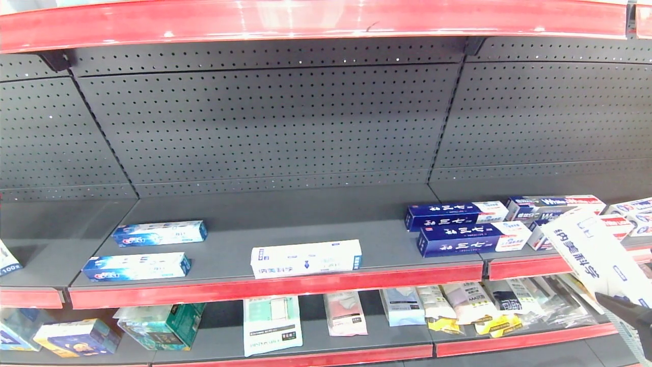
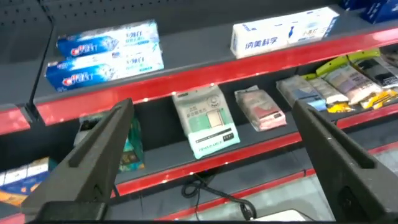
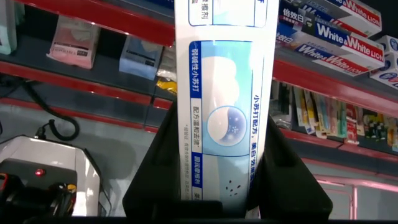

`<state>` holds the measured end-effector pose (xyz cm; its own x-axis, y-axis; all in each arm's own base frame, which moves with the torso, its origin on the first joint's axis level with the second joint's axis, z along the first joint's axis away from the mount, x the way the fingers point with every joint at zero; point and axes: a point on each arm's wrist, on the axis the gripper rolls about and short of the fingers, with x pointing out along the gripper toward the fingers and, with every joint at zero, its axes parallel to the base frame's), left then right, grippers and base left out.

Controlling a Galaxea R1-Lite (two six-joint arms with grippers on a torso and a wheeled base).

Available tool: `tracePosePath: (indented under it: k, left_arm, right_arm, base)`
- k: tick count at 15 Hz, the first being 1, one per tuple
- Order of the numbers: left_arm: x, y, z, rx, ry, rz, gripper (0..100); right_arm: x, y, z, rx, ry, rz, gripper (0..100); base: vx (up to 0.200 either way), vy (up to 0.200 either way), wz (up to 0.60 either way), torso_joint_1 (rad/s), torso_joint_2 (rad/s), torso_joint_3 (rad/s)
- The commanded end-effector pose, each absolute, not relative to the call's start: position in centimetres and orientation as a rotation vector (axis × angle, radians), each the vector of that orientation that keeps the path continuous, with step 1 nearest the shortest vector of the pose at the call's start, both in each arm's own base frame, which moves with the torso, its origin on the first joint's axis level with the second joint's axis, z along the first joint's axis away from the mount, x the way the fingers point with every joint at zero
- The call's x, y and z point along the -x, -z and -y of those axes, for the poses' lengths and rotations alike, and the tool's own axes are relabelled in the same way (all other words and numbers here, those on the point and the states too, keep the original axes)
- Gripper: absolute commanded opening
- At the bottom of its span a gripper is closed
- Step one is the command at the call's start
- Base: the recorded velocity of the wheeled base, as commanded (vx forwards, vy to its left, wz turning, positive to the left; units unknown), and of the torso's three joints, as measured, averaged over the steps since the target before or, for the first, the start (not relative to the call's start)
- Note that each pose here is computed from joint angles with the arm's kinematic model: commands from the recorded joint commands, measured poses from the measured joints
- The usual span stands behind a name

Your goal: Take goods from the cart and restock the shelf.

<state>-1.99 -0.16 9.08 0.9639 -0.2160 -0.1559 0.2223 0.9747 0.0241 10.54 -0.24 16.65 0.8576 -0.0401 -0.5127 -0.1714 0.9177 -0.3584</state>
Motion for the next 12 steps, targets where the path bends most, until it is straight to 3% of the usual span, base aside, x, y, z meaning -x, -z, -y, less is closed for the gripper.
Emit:
tracePosePath:
  k: [1,4,6,8,10,12]
  left_arm:
    - [1.3,-9.6,0.1,-0.041,0.177,-0.214,100]
    - [1.2,-9.1,-0.2,-0.053,-0.032,-0.235,100]
    - [1.2,-9.0,-0.2,-0.056,-0.036,-0.231,100]
    - [2.2,-8.8,-0.1,-0.045,0.073,-0.126,100]
    - [2.2,-8.8,-0.1,-0.045,0.075,-0.12,100]
    - [2.6,-8.5,0.0,-0.031,-0.016,-0.043,100]
  right_arm:
    - [-10.9,-17.2,0.3,0.408,-0.068,-0.526,0]
    - [-11.0,-17.1,0.3,0.401,-0.066,-0.531,0]
    - [-11.0,-17.1,0.3,0.404,-0.067,-0.534,0]
    - [-10.9,-17.1,0.3,0.403,-0.064,-0.531,0]
    - [-10.9,-17.1,0.3,0.401,-0.065,-0.529,0]
    - [-10.6,-17.6,0.2,0.409,-0.067,-0.496,0]
  base:
    - [0.0,0.0,0.0,0.0,0.0,0.0]
    - [0.0,0.0,0.0,0.0,0.0,0.0]
    - [0.0,0.0,0.0,0.0,0.0,0.0]
    - [0.0,0.0,0.0,0.0,0.0,0.0]
    - [0.0,0.0,0.0,0.0,0.0,0.0]
    - [0.0,0.0,0.0,0.0,0.0,0.0]
